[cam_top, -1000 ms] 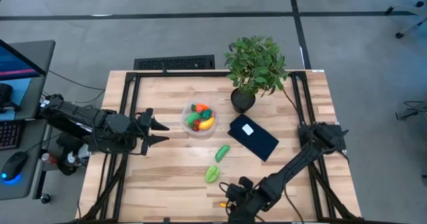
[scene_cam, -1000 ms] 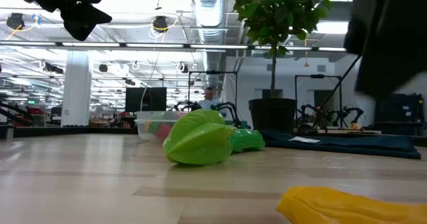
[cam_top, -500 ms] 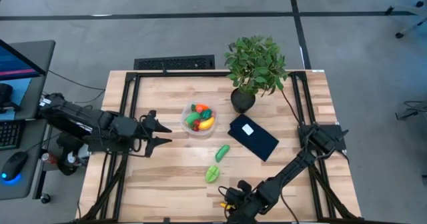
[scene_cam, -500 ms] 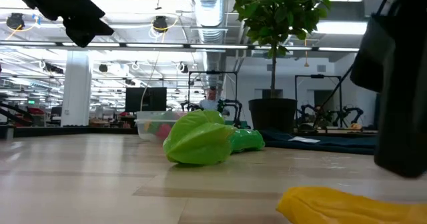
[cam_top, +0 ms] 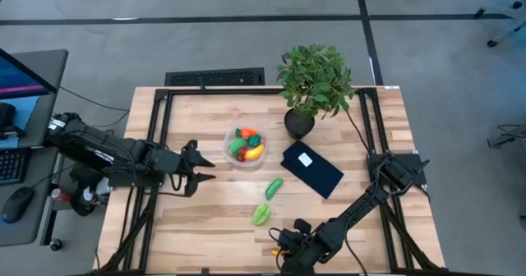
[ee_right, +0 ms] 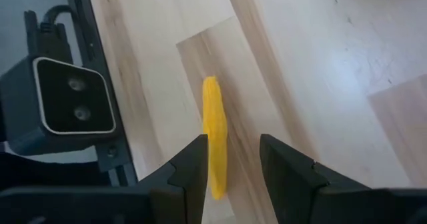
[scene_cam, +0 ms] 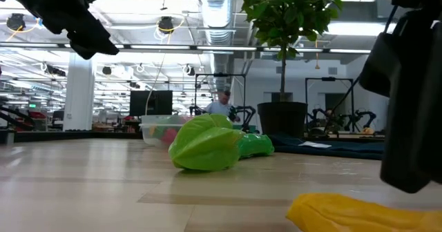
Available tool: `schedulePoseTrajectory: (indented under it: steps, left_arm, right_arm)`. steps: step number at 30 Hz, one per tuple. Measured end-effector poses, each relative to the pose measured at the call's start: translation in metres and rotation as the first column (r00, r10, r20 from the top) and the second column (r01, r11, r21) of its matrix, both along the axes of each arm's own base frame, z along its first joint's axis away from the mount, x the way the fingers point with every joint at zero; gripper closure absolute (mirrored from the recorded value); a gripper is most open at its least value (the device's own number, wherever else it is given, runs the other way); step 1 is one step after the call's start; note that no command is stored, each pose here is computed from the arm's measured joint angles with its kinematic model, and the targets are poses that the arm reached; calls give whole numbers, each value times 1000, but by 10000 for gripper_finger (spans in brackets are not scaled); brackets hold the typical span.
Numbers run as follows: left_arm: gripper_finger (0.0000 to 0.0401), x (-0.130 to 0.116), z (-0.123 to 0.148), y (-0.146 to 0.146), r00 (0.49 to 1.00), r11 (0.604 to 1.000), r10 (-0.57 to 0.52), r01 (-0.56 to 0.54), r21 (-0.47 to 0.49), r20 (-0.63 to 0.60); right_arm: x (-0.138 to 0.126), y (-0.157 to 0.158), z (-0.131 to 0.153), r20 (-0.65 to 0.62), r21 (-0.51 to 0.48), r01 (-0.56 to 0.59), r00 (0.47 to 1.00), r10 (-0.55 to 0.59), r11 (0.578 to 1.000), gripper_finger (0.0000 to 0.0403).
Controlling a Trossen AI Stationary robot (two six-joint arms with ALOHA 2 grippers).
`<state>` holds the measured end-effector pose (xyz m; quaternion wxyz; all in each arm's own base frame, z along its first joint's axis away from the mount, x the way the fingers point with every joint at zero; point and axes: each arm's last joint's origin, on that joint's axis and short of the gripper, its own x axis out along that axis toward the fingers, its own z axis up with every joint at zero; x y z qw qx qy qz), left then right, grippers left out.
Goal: Pick and placing Produce into tupperware
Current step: Put the yellow corn into the transparent bin
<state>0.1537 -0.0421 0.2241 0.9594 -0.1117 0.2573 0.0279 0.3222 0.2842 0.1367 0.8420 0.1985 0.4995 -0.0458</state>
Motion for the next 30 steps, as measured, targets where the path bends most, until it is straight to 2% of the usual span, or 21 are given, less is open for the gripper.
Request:
schedulePoseTrajectory:
  steps: [4,11,22,30]
  left_arm:
    - [218,1,2,-2,999,999,-48,48,-3,17]
    - [218,4,11,-7,962,968,-251,250,28,110]
    - [218,4,12,-8,959,966,-258,255,41,120]
    - [218,4,12,-8,961,969,-247,246,21,126]
  right_arm:
    - [0,0,0,7,-18,-2,1000,2,1000,276]
    - [-1,1,0,17,-35,-41,999,42,999,275]
    - [-5,10,2,66,-64,-81,994,86,995,275]
    - [1,14,-18,60,-30,-74,995,76,997,275]
